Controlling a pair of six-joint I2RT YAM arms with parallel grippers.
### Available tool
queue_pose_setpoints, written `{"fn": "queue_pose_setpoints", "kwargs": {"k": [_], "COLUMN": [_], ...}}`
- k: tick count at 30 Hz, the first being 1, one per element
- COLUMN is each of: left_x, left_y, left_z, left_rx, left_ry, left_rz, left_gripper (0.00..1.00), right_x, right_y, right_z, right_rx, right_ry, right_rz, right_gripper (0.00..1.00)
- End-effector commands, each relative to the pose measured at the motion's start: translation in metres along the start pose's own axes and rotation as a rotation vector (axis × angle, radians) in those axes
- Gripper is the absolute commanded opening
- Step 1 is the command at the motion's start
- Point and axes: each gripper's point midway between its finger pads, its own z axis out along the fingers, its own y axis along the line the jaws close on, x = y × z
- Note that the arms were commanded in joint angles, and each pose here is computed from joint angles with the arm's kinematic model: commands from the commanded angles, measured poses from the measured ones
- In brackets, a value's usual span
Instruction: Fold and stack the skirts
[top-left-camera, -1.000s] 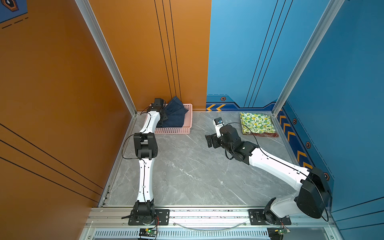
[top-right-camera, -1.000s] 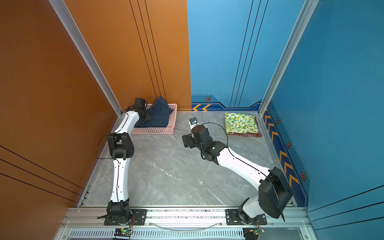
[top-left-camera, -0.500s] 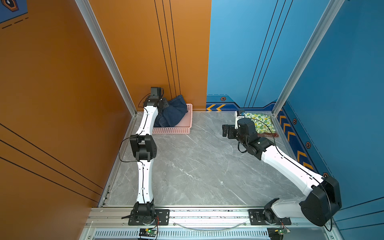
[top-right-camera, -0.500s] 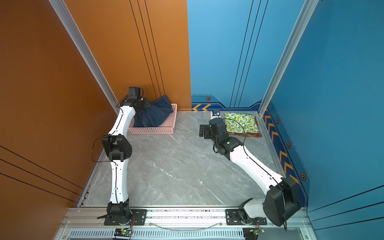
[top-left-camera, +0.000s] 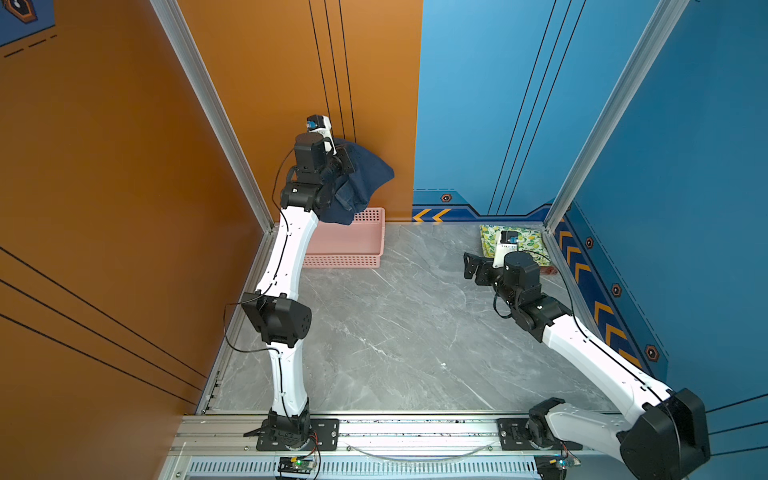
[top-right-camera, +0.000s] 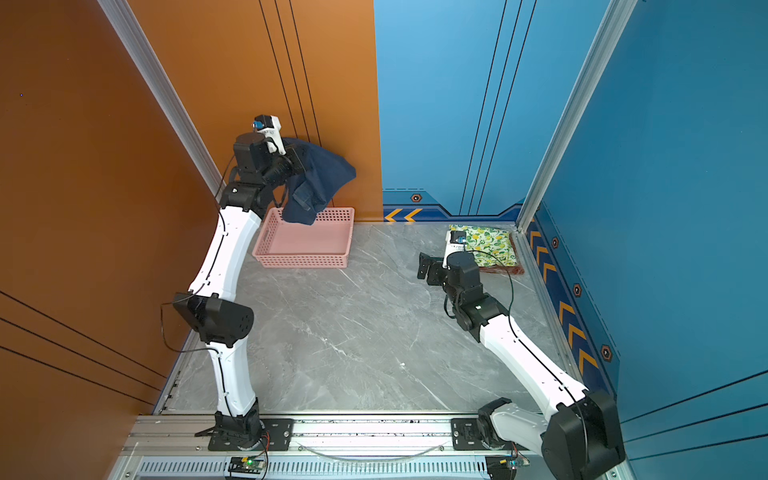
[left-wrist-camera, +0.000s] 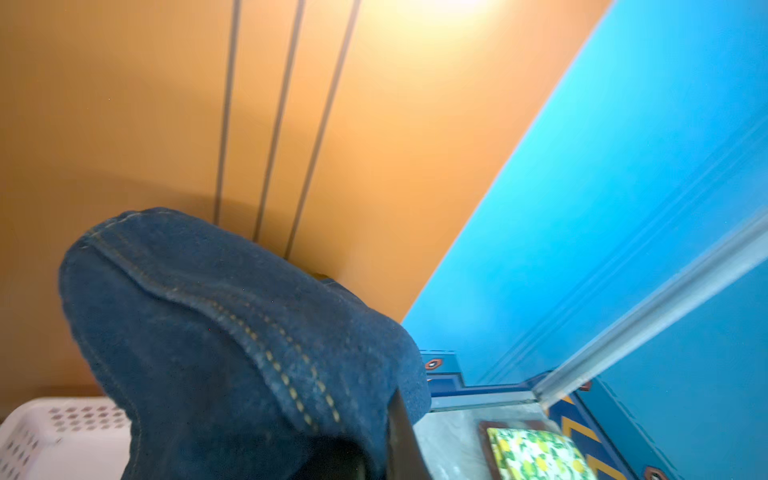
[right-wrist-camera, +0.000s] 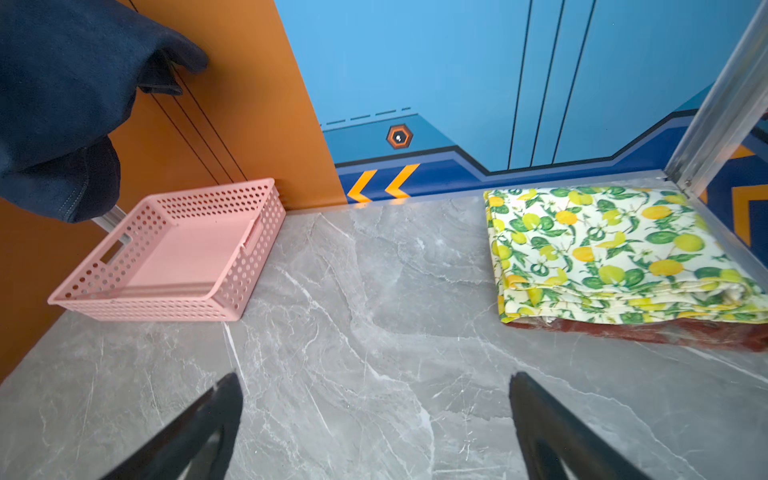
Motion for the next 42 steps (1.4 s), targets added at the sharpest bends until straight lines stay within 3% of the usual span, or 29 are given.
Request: {"fn": "queue_pose_setpoints", "kwargs": {"k": [1, 4, 7, 9, 10, 11, 12, 15, 18, 21, 27, 34, 42], "left_x": [-0.045, -0.012, 0.060, 0.126, 0.155, 0.187, 0.217, 0.284, 0.303, 0.307, 0.325, 0.354, 0.374], "left_y": [-0.100, -0.145, -0.169, -0.159, -0.152, -0.137, -0.121, -0.083, -0.076, -0.076, -0.070, -0.073, -0.074], "left_z": [-0.058, -0.079, -0.085, -0.086, -0.087, -0.087, -0.088, -0.099, -0.118, -0.141, -0.178, -0.209, -0.235], "left_rx": [0.252, 0.367, 0.420, 0.376, 0.369, 0.320, 0.274, 0.148, 0.123, 0.108, 0.093, 0.071, 0.073], "left_ry": [-0.128, -0.070, 0.089, 0.223, 0.282, 0.351, 0.427, 0.615, 0.668, 0.681, 0.745, 0.785, 0.815], "left_rz": [0.071, 0.059, 0.059, 0.029, 0.022, 0.020, 0.014, 0.037, 0.029, 0.043, 0.071, 0.128, 0.169], "left_gripper": [0.00, 0.00, 0.00, 0.00, 0.11, 0.38, 0.56, 0.75, 0.83, 0.85, 0.85, 0.85, 0.85], "right_x": [-0.015, -0.023, -0.022, -0.017, -0.012, -0.007, 0.000, 0.027, 0.063, 0.098, 0.152, 0.180, 0.191], "right_y": [-0.020, -0.044, -0.063, -0.069, -0.069, -0.069, -0.066, -0.056, -0.047, -0.040, -0.057, -0.087, -0.122], "right_z": [-0.020, -0.045, -0.072, -0.086, -0.090, -0.093, -0.095, -0.095, -0.090, -0.090, -0.090, -0.066, 0.000], "right_rx": [0.066, 0.154, 0.201, 0.196, 0.183, 0.172, 0.148, 0.097, 0.061, 0.053, 0.163, 0.236, 0.286], "right_ry": [-0.059, -0.080, -0.077, -0.051, -0.030, -0.004, 0.027, 0.148, 0.279, 0.378, 0.459, 0.486, 0.507], "right_rz": [0.075, 0.132, 0.186, 0.214, 0.224, 0.239, 0.247, 0.273, 0.283, 0.269, 0.274, 0.425, 0.553], "right_gripper": [1.00, 1.00, 1.00, 1.00, 1.00, 1.00, 1.00, 1.00, 1.00, 1.00, 1.00, 1.00, 1.00]}}
